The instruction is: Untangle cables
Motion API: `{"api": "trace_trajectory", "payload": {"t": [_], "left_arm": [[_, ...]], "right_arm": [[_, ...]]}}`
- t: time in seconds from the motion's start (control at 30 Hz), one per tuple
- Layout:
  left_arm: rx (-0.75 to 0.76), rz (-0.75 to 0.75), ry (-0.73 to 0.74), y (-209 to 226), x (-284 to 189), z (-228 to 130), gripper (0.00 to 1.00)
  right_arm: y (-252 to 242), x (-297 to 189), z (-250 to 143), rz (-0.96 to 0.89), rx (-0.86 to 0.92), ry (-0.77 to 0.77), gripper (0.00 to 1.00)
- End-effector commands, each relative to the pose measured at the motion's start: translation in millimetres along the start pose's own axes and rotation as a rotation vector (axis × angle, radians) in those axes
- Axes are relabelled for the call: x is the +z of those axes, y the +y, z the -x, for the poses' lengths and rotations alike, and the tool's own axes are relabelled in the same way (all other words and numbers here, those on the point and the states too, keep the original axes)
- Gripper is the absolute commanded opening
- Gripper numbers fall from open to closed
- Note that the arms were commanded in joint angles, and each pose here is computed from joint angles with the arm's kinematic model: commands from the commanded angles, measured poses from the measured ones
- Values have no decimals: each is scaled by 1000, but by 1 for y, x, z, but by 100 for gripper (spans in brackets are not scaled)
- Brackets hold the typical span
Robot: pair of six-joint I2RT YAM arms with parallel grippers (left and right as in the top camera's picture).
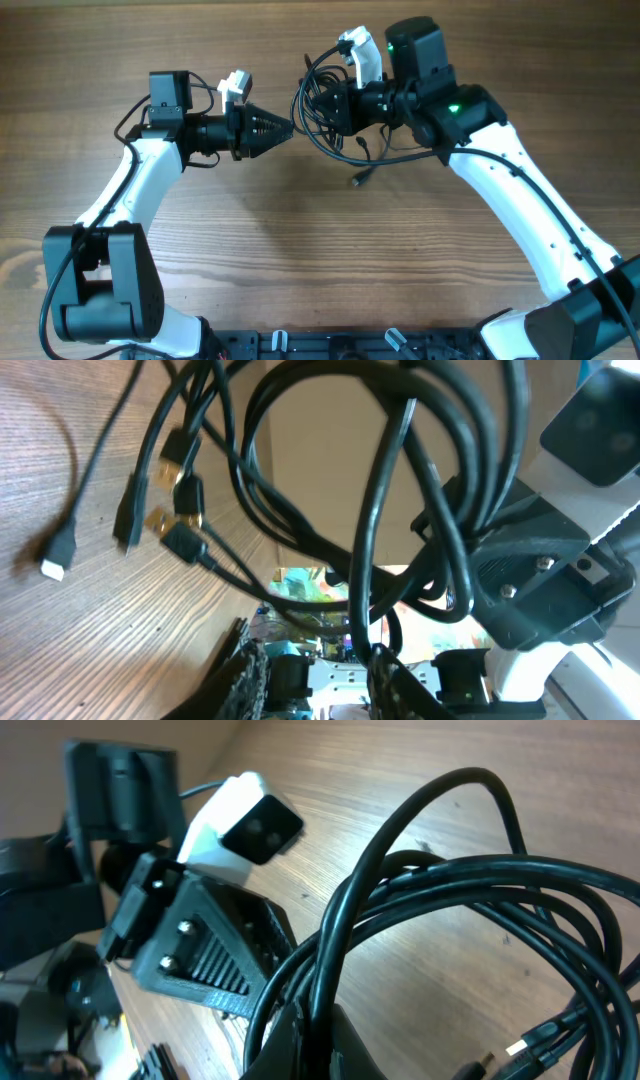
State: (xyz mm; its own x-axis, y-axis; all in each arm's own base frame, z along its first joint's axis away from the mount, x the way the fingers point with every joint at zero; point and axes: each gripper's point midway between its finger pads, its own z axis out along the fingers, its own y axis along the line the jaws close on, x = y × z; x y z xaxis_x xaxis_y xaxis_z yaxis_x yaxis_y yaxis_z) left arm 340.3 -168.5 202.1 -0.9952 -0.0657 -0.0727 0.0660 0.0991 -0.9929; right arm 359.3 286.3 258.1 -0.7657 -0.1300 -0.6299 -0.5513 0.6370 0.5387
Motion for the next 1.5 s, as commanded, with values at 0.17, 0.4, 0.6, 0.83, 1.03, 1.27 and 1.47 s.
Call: {"api": "trace_trajectory", "payload": {"t": [0.17, 0.4, 0.6, 0.83, 1.03, 1.27, 1.47], "left_arm": [[66, 15, -12, -6, 1, 3, 63], [129, 8, -37, -15, 0, 18, 66], [64, 78, -108, -5, 0, 31, 65], [31, 102, -130, -12, 29, 39, 60], [-71, 79, -135, -21, 39, 40, 43], [-136, 86, -120, -17, 43, 35, 32], [-129, 88, -122, -17, 43, 35, 10]], "right_arm": [[0, 9, -9, -168, 103, -10, 4], [-2, 9, -16, -176, 113, 14, 4], [-2, 9, -15, -175, 113, 13, 4], [-10, 20, -22, -187, 126, 42, 4], [-18, 24, -23, -213, 129, 46, 4], [-23, 23, -22, -243, 128, 36, 4], [-23, 23, -21, -246, 144, 29, 4]]}}
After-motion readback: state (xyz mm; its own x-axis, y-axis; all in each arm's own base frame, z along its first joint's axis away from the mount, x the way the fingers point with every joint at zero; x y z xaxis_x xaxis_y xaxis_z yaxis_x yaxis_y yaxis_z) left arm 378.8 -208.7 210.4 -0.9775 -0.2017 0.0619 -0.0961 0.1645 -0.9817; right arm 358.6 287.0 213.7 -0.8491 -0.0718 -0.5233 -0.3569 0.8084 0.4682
